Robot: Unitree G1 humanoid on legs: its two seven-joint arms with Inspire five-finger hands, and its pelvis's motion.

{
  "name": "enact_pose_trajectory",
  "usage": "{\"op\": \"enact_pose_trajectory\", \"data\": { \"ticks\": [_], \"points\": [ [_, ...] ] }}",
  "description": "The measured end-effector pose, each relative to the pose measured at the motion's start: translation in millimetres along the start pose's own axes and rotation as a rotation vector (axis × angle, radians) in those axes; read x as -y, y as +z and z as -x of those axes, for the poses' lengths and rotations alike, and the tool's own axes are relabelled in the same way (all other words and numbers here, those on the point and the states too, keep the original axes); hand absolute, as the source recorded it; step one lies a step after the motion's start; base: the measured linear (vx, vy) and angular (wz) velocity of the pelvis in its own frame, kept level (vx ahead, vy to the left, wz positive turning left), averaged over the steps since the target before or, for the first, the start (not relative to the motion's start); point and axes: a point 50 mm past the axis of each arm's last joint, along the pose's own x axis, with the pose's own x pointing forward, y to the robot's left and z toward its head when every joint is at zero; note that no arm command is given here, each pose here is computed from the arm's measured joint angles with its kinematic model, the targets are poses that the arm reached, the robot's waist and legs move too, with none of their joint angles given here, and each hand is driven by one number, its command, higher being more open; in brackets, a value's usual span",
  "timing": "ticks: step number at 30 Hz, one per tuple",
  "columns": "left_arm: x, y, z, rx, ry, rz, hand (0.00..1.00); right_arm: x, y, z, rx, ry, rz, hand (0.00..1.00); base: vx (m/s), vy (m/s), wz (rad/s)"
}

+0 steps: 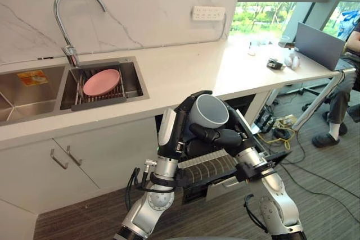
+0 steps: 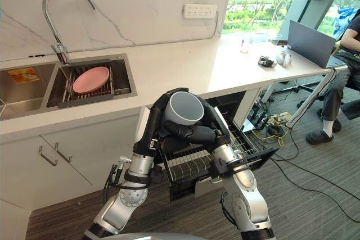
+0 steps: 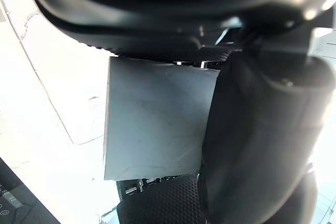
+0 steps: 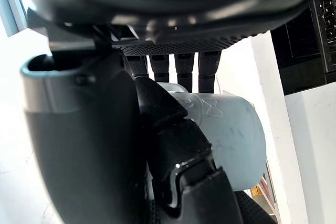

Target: Walk over to the sink, pick up the cup, carry it to the dishwasher, place the cup inside the dishwasher, then close the dishwasher door

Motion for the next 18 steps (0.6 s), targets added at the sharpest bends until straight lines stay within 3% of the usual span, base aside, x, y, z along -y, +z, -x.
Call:
{"op": "enact_pose_trajectory", "data": {
  "ticks": [2, 3, 18],
  "points": [
    [0, 0, 0, 0.000, 0.004, 0.000, 0.00, 0, 0, -1, 0.000, 0.004, -0.001, 0.00, 0.00, 0.000, 0.00],
    [0, 0, 0, -0.001, 0.005, -0.001, 1.00, 0, 0, -1, -0.001, 0.006, -0.002, 0.00, 0.00, 0.000, 0.00],
    [-2, -3, 7, -0.030, 0.024, 0.024, 1.00, 1, -12, -4, 0.012, -0.034, -0.183, 0.00, -0.03, -0.017, 0.04]
  ]
}}
